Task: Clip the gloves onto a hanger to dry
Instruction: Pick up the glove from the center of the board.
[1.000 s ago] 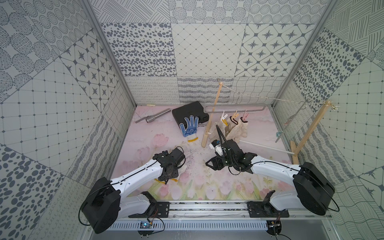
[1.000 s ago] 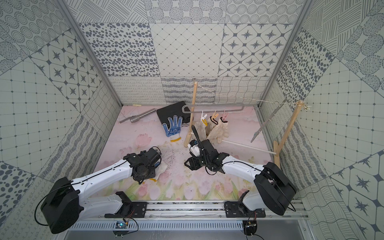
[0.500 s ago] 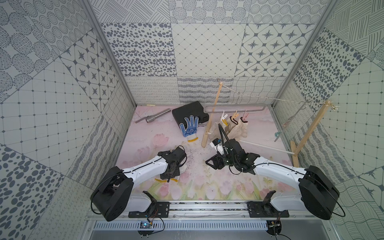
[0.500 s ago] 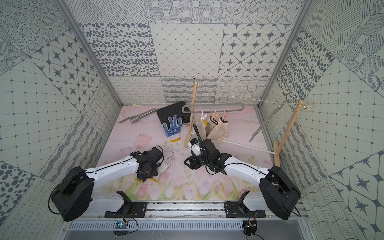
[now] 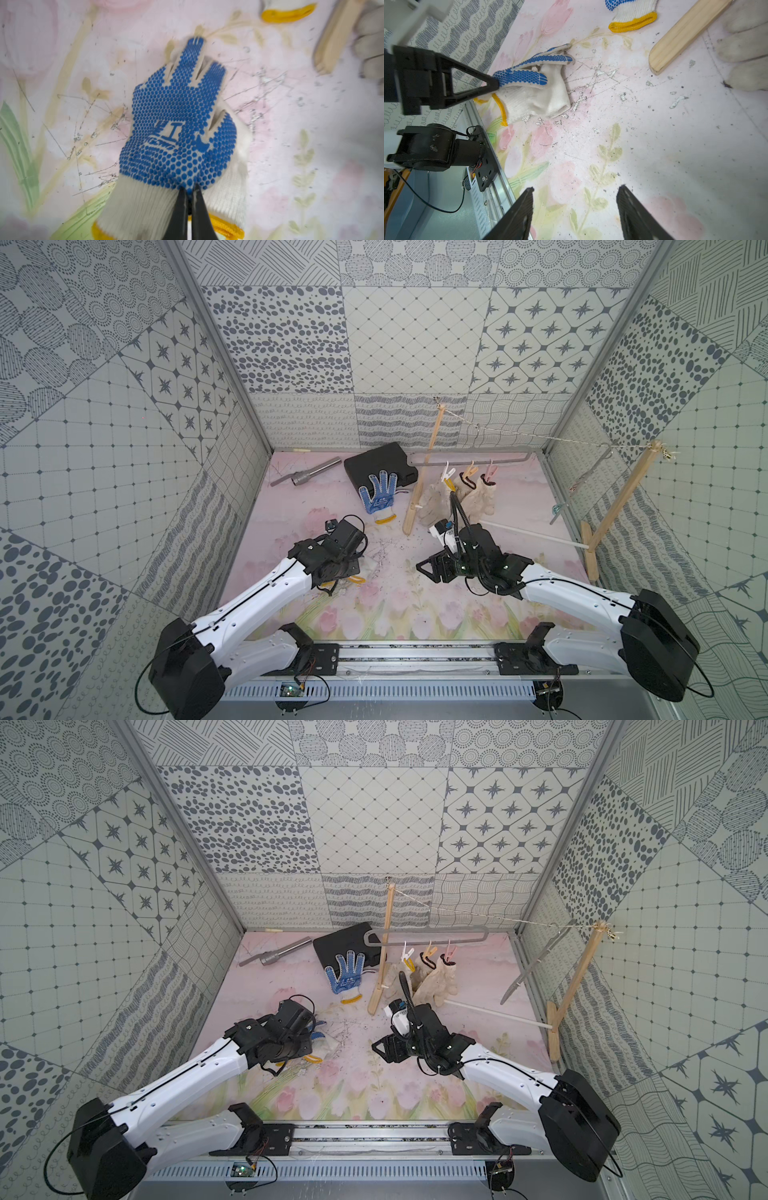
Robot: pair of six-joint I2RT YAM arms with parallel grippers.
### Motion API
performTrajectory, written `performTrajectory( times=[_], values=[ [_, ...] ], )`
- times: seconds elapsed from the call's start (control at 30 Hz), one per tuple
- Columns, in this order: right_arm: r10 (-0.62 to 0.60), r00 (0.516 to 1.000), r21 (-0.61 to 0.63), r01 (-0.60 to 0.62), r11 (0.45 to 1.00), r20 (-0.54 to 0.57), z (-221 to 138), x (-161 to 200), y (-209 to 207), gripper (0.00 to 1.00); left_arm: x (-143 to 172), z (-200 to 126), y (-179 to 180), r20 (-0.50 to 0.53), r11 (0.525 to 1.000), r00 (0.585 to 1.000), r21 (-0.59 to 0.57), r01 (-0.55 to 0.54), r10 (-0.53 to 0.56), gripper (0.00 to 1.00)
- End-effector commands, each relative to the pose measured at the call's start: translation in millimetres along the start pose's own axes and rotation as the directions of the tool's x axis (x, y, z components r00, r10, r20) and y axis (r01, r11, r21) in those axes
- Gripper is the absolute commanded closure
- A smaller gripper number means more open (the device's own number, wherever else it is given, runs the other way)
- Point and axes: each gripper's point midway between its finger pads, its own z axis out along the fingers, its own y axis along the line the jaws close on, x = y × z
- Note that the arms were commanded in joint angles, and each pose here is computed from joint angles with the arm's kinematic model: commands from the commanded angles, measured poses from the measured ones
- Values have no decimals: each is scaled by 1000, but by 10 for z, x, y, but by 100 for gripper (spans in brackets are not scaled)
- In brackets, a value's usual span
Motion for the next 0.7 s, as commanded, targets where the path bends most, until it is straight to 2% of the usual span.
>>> performTrajectory(
  times=[0.0,0.1,0.2,0.4,0.47,0.53,0.67],
  values=[
    [2,1000,-8,-2,1000,26,-1,-5,-4,28,-332,-402,-346,126,991,989,98,-91,78,100],
    [-7,1000,21,6,1000,14,4,18,-72,24,-430,-406,-667,123,978,983,143,-153,136,100],
    [-1,1000,21,1,1000,17,-36,-13,-100,22,-387,-233,-796,59,975,980,113,-193,188,100],
    [7,1000,29,-8,1000,22,-115,-27,-185,22,-87,320,-945,-44,973,983,152,-172,181,100],
    [13,1000,22,-13,1000,18,-122,-13,-201,22,-44,417,-977,-63,974,981,150,-171,181,100],
    [12,1000,8,-12,1000,12,-122,0,-192,22,-67,412,-1099,-40,967,982,190,-172,183,100],
    [-22,999,-42,24,999,43,-179,-60,-72,24,-260,171,-1520,30,921,985,351,-168,168,100]
  ],
)
